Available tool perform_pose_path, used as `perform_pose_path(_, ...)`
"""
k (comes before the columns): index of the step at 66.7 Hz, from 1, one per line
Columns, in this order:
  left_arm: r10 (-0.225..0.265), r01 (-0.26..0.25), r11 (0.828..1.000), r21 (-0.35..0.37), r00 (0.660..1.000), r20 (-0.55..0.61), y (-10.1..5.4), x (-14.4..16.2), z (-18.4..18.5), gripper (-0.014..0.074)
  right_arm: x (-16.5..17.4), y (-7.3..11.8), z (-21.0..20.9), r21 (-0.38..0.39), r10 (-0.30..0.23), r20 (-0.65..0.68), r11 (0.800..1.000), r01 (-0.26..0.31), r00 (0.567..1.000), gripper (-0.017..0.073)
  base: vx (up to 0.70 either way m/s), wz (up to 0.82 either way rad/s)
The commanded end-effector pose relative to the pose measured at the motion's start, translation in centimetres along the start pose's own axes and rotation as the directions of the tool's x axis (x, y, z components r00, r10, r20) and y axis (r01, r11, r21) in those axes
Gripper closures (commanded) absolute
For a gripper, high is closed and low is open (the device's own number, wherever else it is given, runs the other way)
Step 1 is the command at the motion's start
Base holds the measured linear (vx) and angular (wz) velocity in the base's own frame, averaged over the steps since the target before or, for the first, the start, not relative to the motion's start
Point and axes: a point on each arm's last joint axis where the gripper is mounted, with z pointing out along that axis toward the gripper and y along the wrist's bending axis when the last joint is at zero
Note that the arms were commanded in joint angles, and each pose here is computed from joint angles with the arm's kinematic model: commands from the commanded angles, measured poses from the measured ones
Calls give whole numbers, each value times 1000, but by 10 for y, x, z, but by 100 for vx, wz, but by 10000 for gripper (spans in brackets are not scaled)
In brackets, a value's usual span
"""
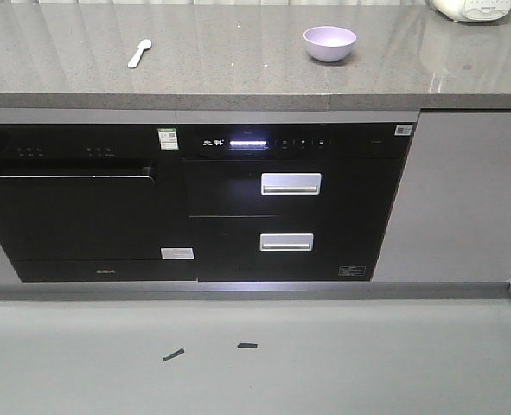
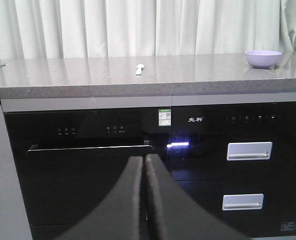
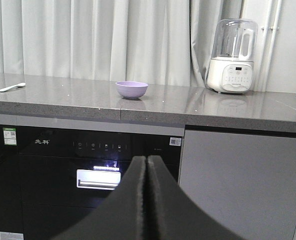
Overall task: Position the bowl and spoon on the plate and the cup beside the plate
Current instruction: 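Approach the counter edge, centering the spoon and bowl ahead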
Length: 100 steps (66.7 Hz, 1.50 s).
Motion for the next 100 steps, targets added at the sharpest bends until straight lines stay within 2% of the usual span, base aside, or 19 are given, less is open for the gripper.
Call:
perform_pose_path(1,-9,9,1000,8,999,36,0,4,2,600,-2,0,-1,2,-9,73,1000,9,997,564,7,-1)
perform_pose_path(100,-9,9,1000,8,999,36,0,4,2,600,-2,0,-1,2,-9,73,1000,9,997,564,6,0)
